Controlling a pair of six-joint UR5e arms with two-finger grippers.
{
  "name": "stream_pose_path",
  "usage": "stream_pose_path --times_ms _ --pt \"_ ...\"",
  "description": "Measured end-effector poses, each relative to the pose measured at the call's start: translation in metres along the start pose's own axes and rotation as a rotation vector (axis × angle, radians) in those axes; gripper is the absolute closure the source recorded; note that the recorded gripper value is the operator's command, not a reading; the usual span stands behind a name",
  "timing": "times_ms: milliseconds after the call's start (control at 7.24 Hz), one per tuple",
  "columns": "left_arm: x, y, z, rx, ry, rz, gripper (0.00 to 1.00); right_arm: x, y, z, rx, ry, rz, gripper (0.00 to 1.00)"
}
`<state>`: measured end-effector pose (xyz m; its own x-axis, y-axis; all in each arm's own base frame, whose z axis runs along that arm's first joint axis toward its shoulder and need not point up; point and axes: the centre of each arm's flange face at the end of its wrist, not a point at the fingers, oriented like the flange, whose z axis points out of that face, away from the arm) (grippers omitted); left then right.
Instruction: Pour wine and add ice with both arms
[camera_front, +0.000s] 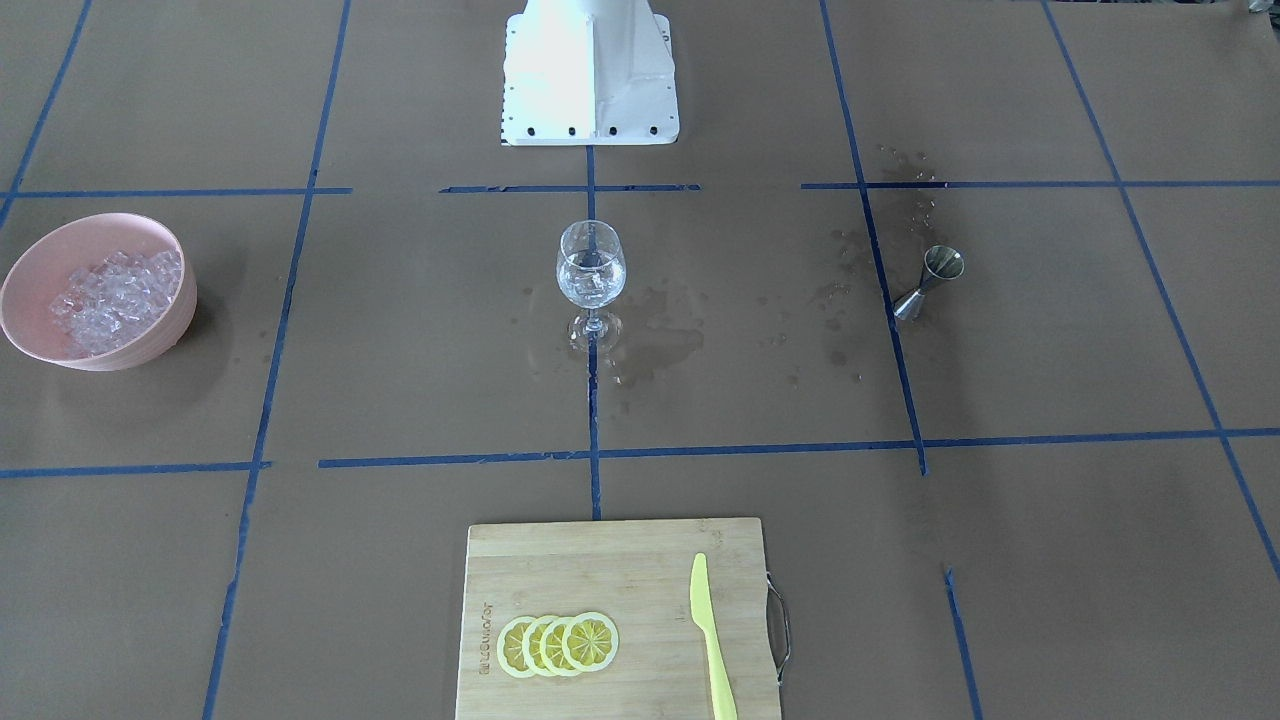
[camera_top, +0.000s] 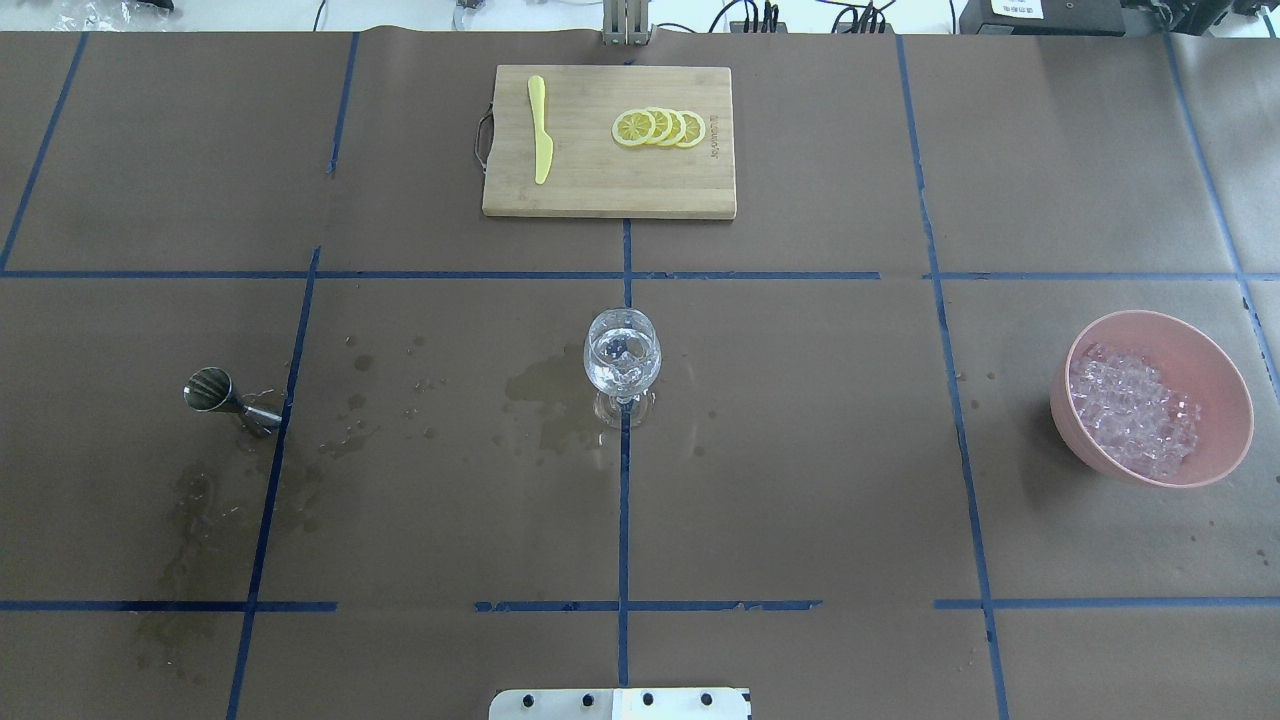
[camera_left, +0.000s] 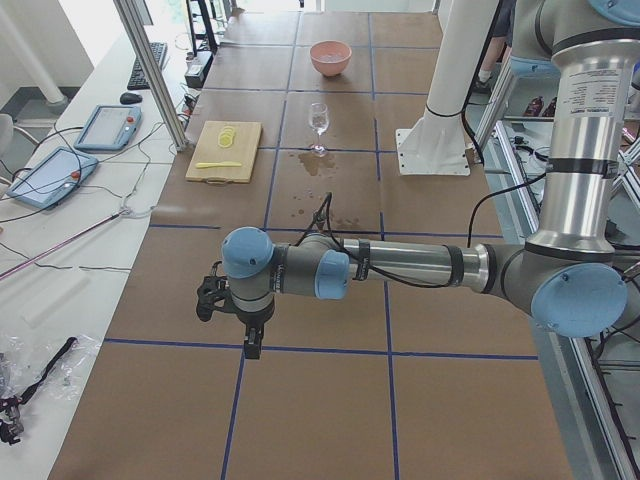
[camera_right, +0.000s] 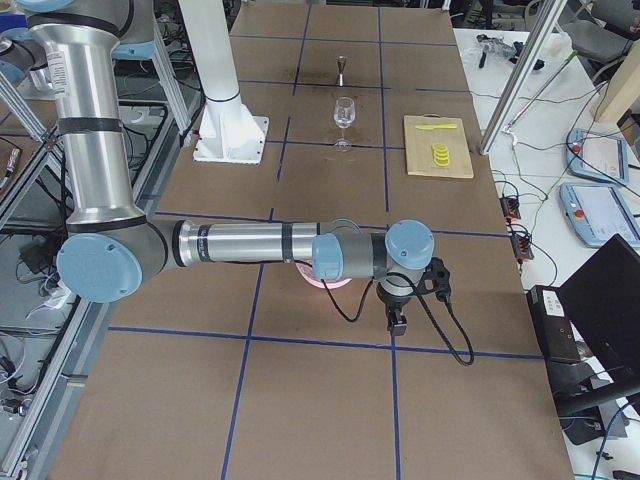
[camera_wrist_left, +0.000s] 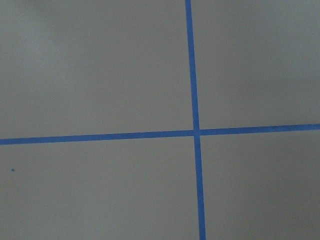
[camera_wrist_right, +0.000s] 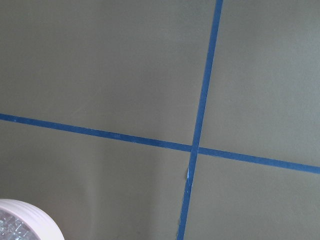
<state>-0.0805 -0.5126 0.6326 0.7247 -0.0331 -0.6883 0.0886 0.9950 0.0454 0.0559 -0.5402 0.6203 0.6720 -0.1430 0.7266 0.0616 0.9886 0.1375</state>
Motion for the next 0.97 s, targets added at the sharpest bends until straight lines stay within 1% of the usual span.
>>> stream_pose_path --times_ms 415,691,967 --pt "0.0 0.0 0.003 -0.005 0.0 -0.017 0.0 0.007 0.009 0.002 -0.004 0.001 0.101 0.0" --pt "0.0 0.0 0.003 -0.005 0.001 -0.017 0.0 0.018 0.018 -0.005 0.009 0.004 0.17 0.0" --pt "0.0 0.0 0.003 -0.005 0.0 -0.018 0.0 0.025 0.03 -0.009 0.021 0.006 0.201 0.0"
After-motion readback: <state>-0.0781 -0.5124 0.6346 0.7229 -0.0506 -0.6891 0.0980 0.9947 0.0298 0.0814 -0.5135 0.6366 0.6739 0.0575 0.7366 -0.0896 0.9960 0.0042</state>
